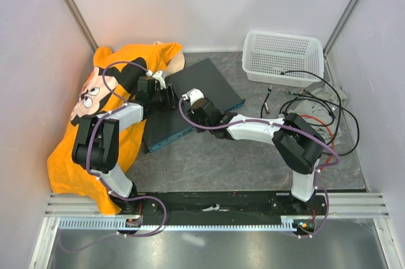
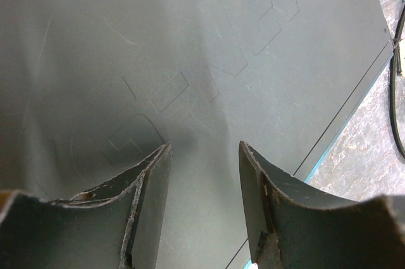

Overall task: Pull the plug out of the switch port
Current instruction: Adjust the switch port at the center of the board.

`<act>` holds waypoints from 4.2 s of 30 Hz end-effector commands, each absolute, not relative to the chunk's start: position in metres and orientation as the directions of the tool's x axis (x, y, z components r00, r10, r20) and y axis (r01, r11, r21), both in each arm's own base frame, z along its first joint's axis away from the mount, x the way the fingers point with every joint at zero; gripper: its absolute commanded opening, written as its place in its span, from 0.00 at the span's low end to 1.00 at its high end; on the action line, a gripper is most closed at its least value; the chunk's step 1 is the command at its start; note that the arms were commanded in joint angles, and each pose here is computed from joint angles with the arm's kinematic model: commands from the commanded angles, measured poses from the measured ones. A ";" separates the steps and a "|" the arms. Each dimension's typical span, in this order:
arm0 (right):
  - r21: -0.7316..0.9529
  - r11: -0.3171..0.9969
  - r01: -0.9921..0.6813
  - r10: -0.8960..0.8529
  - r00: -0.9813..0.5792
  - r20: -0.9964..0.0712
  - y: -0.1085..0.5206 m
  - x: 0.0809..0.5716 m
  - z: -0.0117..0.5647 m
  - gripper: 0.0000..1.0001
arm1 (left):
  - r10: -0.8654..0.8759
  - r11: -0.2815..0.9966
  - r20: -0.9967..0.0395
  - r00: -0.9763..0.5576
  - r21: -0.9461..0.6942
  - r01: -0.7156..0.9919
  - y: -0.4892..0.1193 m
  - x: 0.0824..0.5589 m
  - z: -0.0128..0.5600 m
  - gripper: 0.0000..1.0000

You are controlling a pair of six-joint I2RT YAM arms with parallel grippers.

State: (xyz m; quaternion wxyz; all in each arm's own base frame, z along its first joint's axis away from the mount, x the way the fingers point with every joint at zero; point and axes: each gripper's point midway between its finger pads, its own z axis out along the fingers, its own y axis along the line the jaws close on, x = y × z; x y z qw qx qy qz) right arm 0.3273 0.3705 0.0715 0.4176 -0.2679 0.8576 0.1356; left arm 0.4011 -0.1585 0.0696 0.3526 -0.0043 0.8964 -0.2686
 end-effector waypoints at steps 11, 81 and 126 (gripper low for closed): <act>0.017 0.848 -0.529 -0.316 -0.532 -0.786 0.362 0.330 0.076 0.49 | -0.164 0.890 -0.481 -0.861 -0.448 0.081 -0.147 0.364 0.018 0.55; 0.004 0.764 -0.645 -0.447 -0.535 -0.717 0.337 0.283 0.061 0.00 | -0.165 0.895 -0.488 -0.857 -0.439 0.077 -0.147 0.373 0.018 0.56; -0.014 0.807 -0.591 -0.378 -0.497 -0.781 0.366 0.324 0.077 0.50 | -0.158 0.894 -0.483 -0.861 -0.440 0.083 -0.148 0.370 0.018 0.56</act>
